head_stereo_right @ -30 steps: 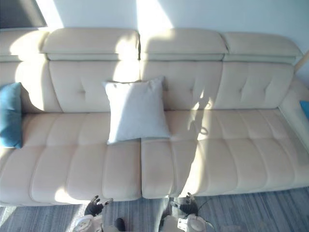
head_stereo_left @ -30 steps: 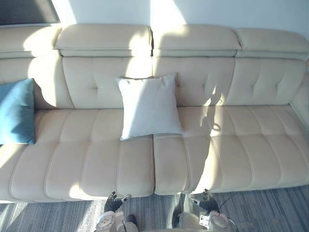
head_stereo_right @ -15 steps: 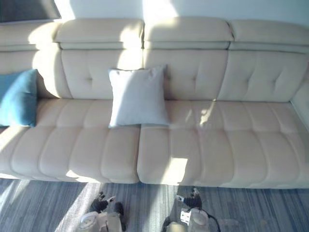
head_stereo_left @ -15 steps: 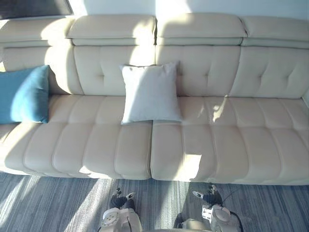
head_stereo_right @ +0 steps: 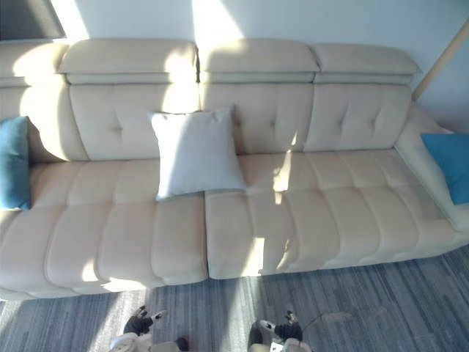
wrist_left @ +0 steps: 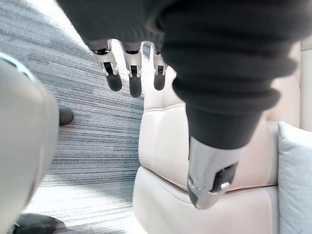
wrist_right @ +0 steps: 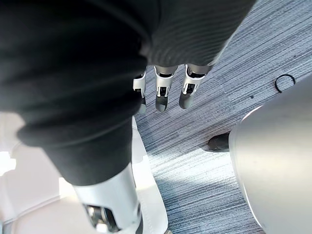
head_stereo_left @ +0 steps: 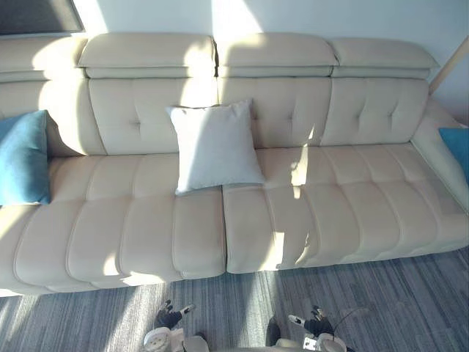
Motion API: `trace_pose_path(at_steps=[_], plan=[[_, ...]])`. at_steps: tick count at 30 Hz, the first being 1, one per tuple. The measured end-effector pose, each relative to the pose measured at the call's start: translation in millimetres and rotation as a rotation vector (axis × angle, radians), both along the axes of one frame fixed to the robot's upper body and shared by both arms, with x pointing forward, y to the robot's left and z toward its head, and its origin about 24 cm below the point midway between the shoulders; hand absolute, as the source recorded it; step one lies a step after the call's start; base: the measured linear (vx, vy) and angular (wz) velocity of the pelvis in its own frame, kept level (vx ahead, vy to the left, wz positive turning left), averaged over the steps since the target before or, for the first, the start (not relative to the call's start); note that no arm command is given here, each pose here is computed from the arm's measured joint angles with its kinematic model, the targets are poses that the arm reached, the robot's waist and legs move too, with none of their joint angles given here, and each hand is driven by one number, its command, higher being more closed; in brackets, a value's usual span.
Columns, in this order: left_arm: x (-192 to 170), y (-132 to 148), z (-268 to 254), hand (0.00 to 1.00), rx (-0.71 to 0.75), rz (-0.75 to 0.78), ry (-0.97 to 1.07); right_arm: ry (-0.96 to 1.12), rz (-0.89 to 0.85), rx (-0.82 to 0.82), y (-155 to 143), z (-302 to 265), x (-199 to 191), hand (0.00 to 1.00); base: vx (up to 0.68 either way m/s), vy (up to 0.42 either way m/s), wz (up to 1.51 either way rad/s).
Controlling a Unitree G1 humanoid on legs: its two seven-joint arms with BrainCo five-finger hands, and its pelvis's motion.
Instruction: Pick up cushions and gather them together orderly.
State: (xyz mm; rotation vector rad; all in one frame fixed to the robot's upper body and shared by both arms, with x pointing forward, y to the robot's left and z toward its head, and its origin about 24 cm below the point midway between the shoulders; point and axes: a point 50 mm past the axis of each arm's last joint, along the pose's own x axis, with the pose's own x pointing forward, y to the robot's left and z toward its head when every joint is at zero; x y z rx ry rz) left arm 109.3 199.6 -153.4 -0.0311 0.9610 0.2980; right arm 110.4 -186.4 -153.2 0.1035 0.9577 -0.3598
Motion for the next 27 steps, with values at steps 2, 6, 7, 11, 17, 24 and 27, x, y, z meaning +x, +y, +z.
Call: trace_pose_path(at_steps=[2,6,7,11,17,24,27], plan=[[-3,0,-1,0.0,-0.002,-0.003,0.018,0.002,0.007,0.001,-1,0,3,0.0,0.2,0.001,-0.99],[7,-1,1,0.0,-0.002,-0.009,-0.001,-0.013,0.018,-0.011,-5,3,12,0.0,0.11,-0.032,-1.26],[13,0,3,0.0,-0.001,-0.007,-0.017,-0.025,0.022,-0.017,-7,4,17,0.0,0.08,-0.081,-1.44],[22,-2,6,0.0,-0.002,-0.012,-0.042,-0.03,0.025,-0.051,-20,8,25,0.0,0.07,-0.143,-1.17],[20,-11,4,0.0,-0.02,-0.04,-0.035,-0.003,0.008,-0.08,-33,7,11,0.0,0.16,-0.144,-0.77],[16,-14,5,0.0,-0.029,-0.026,-0.05,-0.05,-0.024,-0.099,-36,13,28,0.0,0.2,0.021,-1.35],[15,-16,4,0.0,-0.034,-0.022,-0.05,-0.048,-0.026,-0.108,-37,14,29,0.0,0.28,0.197,-1.84]])
